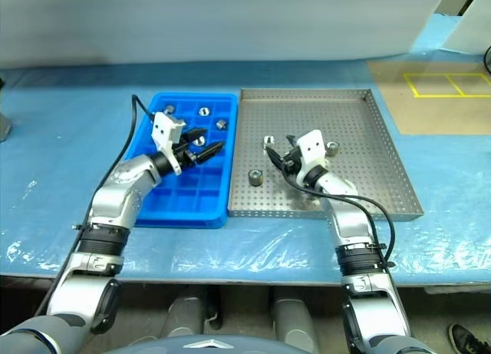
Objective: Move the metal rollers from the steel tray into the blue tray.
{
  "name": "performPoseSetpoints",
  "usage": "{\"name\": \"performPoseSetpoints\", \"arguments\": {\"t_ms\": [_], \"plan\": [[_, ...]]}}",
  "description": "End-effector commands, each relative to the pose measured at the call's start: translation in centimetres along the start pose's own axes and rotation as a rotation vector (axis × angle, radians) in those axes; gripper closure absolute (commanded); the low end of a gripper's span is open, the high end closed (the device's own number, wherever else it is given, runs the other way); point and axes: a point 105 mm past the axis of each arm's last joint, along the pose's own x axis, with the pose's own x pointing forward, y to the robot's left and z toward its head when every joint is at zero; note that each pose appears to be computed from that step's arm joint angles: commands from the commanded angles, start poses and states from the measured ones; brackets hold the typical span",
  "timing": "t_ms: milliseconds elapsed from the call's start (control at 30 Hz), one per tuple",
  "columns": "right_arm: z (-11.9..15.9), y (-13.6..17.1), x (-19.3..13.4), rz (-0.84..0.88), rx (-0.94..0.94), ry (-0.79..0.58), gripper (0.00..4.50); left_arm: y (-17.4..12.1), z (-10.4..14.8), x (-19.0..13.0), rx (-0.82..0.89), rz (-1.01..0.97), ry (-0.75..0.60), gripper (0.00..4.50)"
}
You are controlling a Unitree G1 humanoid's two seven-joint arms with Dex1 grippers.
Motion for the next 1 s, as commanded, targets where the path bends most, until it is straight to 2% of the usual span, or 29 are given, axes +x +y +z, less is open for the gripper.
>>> {"name": "performPoseSetpoints", "arguments": {"t_ms": [33, 167, 300, 467, 633, 733, 867, 1000], "plan": [[3.6, -1.5, -0.8, -0.004, -0.048, -0.098, 1.17, -1.4, 4.3, 1.5, 0.137, -0.134, -0.067, 0.71], [4.3, -2.8, -2.2, -0.023, -0.081, -0.097, 1.17, -1.4, 6.2, 2.9, 0.182, -0.217, -0.078, 0.71], [5.1, -3.8, -4.0, -0.046, -0.102, -0.093, 1.17, -2.3, 6.2, 4.5, 0.264, -0.350, -0.018, 0.71], [4.4, -3.1, -6.3, -0.022, -0.100, -0.034, 1.17, -3.7, 5.6, 6.2, 0.446, -0.531, 0.081, 0.71], [3.4, -2.3, -7.5, -0.057, -0.073, -0.002, 1.17, -4.8, 6.8, 8.0, 0.629, -0.653, 0.133, 0.71], [3.0, -1.2, -7.7, -0.055, -0.054, 0.002, 1.17, -5.5, 6.4, 8.1, 0.671, -0.752, 0.205, 0.71], [2.6, 0.0, -7.9, -0.063, -0.040, 0.005, 1.17, -5.6, 3.8, 6.3, 0.788, -0.946, 0.416, 0.71], [2.4, 0.8, -8.4, -0.069, -0.018, 0.009, 1.17, -4.8, 2.2, 5.2, 0.860, -1.005, 0.552, 0.71]]}}
